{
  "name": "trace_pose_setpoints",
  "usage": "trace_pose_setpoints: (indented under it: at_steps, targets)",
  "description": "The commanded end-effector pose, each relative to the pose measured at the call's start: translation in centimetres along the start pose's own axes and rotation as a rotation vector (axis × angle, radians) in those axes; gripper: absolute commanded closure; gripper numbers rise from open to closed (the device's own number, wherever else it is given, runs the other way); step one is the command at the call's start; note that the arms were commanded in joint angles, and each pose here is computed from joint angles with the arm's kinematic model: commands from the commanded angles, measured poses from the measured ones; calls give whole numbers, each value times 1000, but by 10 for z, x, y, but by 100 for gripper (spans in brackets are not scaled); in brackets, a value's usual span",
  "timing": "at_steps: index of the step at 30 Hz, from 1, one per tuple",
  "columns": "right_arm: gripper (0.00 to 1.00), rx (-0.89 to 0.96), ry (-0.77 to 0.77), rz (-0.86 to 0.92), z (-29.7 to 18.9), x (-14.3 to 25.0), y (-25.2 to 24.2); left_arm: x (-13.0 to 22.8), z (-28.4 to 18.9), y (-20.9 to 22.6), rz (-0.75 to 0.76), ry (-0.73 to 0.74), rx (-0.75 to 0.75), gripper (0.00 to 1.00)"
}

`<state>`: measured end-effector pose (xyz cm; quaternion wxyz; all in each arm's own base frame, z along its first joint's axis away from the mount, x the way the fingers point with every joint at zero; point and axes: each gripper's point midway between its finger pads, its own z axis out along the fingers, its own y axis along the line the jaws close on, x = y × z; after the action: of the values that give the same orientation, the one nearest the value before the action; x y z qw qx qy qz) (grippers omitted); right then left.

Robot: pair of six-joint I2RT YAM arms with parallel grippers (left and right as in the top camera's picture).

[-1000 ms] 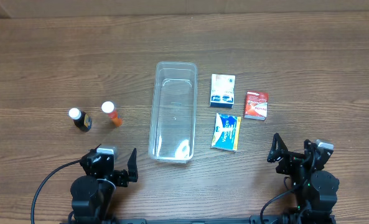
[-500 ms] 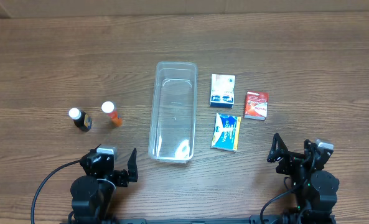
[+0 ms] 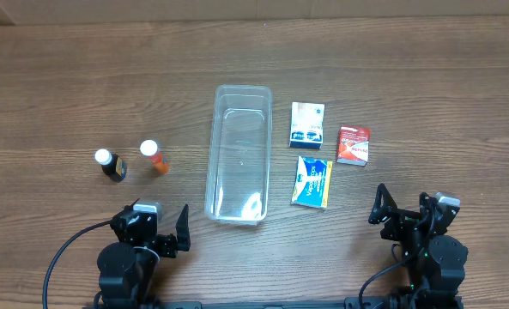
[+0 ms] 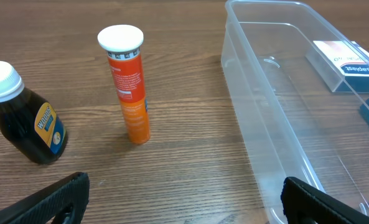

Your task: Pack container

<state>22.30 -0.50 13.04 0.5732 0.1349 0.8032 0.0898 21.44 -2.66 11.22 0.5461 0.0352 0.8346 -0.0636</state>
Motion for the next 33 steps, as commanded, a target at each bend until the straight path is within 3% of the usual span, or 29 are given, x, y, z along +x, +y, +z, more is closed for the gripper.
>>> trace_pose_setpoints:
  at_steps: [1, 9, 12, 16, 19, 22, 27, 31, 33]
  targets:
    - [0, -4, -5, -4, 1, 1, 0, -1, 0, 0, -8, -9, 1, 0]
    - [0, -9, -20, -4, 1, -3, 1, -1, 0, 0, -8, -9, 1, 0]
    - [0, -121, -55, 44, -1, -14, 22, -1, 0, 0, -8, -9, 1, 0]
    - [0, -362, -192, 103, -21, -60, 67, -1, 0, 0, -8, -9, 1, 0]
    - [0, -365, -204, 97, -43, -100, 81, -1, 0, 0, -8, -9, 1, 0]
    - [0, -319, -106, 43, -53, -144, 95, -1, 0, 0, -8, -9, 1, 0]
    - [0, -227, 225, 42, -36, -204, 117, -1, 0, 0, -8, -9, 1, 0]
    - [0, -385, 363, 63, -3, -238, 159, -1, 0, 0, -8, -9, 1, 0]
    - [0, -377, 417, 54, 30, -236, 166, -1, 0, 0, -8, -9, 2, 0]
